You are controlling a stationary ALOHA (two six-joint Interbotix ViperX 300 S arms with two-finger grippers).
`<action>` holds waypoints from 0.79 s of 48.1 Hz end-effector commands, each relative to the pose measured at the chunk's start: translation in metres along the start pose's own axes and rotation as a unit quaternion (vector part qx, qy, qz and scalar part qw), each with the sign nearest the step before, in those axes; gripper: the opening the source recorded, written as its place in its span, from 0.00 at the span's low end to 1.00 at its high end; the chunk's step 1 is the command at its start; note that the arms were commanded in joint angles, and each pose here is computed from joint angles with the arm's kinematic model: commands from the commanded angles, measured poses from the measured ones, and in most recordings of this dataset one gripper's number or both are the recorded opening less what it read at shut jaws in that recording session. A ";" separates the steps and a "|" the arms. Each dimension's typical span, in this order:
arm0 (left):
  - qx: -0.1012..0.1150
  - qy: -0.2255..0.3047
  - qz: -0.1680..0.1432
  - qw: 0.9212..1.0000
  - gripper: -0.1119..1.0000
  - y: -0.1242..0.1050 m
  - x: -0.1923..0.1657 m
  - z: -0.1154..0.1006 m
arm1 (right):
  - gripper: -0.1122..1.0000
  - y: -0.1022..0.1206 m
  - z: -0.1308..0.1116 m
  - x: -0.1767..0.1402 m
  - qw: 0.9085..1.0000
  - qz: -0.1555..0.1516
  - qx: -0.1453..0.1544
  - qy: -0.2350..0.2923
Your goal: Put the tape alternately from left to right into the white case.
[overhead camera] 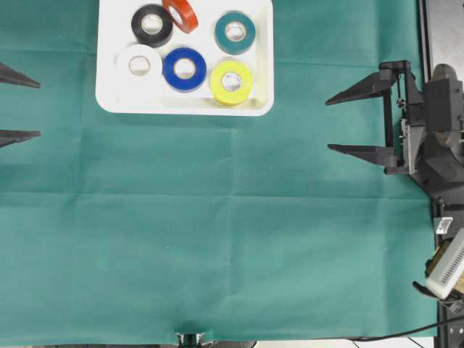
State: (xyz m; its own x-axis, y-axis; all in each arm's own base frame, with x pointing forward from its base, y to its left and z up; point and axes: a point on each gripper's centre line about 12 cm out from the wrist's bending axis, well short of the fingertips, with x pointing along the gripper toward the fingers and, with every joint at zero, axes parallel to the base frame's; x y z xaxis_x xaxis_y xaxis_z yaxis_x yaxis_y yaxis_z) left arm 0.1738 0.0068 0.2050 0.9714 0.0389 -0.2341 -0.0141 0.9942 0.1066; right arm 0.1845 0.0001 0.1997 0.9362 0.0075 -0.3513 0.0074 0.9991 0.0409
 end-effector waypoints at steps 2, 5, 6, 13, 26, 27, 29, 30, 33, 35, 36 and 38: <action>-0.001 -0.008 0.003 1.000 0.92 0.001 0.000 0.004 | 0.72 0.000 0.004 -0.004 1.000 0.001 0.002 -0.015; -0.001 -0.010 0.003 1.000 0.93 0.001 -0.001 0.005 | 0.72 0.000 0.003 -0.006 1.000 0.001 0.003 -0.018; -0.001 -0.011 0.003 1.000 0.92 0.001 -0.002 0.004 | 0.72 0.000 0.003 -0.006 1.000 0.001 0.002 -0.020; -0.001 -0.018 0.004 1.000 0.93 0.001 -0.004 0.004 | 0.72 0.000 0.000 -0.010 1.000 0.002 0.003 -0.028; -0.001 -0.024 0.004 1.000 0.92 0.001 -0.009 0.003 | 0.72 0.000 -0.002 -0.014 0.999 0.003 0.011 -0.036; -0.001 -0.024 0.004 1.000 0.92 0.001 -0.009 0.004 | 0.72 0.000 -0.002 -0.014 0.999 0.002 0.011 -0.037; -0.001 -0.023 0.004 1.000 0.93 0.001 -0.010 0.003 | 0.72 0.000 -0.003 -0.015 0.999 0.003 0.011 -0.036; -0.002 -0.024 0.004 1.000 0.93 0.001 -0.010 0.003 | 0.72 0.000 -0.003 -0.015 0.999 0.003 0.011 -0.036; -0.002 -0.024 0.004 1.000 0.92 0.001 -0.011 0.004 | 0.71 0.000 -0.003 -0.015 0.999 0.003 0.011 -0.037; -0.003 -0.023 0.004 1.000 0.93 0.001 -0.011 0.003 | 0.71 0.000 -0.003 -0.015 0.999 0.002 0.011 -0.038; -0.003 -0.023 0.004 1.000 0.93 0.001 -0.012 0.003 | 0.71 0.000 -0.003 -0.015 0.999 0.003 0.011 -0.038; -0.003 -0.023 0.003 1.000 0.92 0.001 -0.012 0.004 | 0.71 0.000 -0.003 -0.016 0.999 0.003 0.012 -0.040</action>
